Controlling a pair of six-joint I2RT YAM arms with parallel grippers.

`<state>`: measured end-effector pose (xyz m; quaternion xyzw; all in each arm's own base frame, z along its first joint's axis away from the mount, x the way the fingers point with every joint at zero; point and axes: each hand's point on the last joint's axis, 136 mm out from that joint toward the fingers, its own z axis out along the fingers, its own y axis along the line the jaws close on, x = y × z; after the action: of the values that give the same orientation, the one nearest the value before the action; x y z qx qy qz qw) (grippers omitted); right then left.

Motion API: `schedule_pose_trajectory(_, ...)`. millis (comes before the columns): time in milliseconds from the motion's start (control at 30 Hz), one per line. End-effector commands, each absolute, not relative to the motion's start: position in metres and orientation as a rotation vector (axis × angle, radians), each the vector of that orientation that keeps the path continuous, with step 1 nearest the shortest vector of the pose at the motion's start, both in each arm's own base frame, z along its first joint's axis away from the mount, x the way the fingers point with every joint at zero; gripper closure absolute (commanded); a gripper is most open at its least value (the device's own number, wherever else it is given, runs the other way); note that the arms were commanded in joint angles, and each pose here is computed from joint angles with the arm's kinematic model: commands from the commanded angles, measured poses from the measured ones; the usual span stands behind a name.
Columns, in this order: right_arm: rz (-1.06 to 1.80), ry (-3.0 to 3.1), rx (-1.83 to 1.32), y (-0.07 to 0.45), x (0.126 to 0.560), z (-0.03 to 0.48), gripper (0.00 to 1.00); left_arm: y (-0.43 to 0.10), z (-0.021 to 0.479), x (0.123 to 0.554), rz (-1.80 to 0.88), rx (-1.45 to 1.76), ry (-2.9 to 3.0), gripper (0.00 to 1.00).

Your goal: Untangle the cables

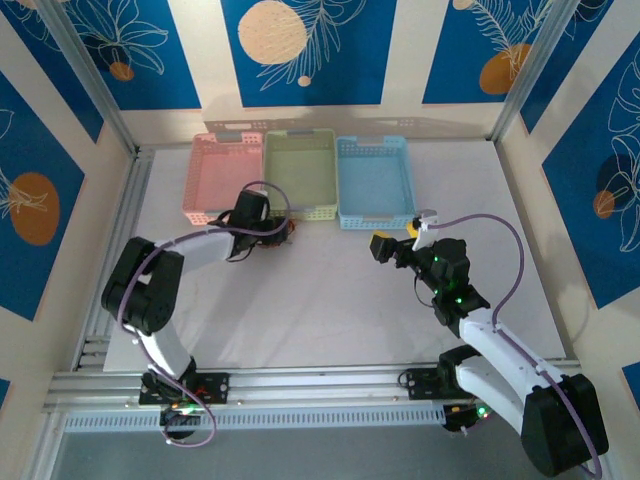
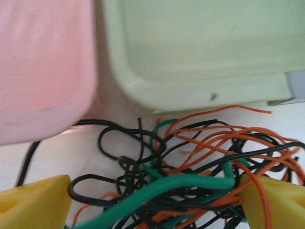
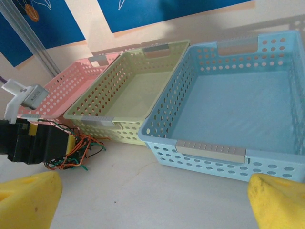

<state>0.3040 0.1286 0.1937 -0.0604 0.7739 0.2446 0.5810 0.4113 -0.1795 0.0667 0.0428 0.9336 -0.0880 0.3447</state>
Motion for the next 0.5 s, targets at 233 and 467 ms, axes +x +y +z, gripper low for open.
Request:
schedule_pose_trajectory(233, 0.547, 1.794, -0.143, 0.129, 0.308, 0.203, 0.01, -0.215, 0.042, 0.392, -0.193, 0.27, 2.51, 0.52)
schedule_pose_trajectory(467, 0.546, 1.793, -0.144, 0.129, 0.308, 0.203, 0.01, -0.248, 0.062, 0.365, -0.3, 0.341, 2.502, 0.82)
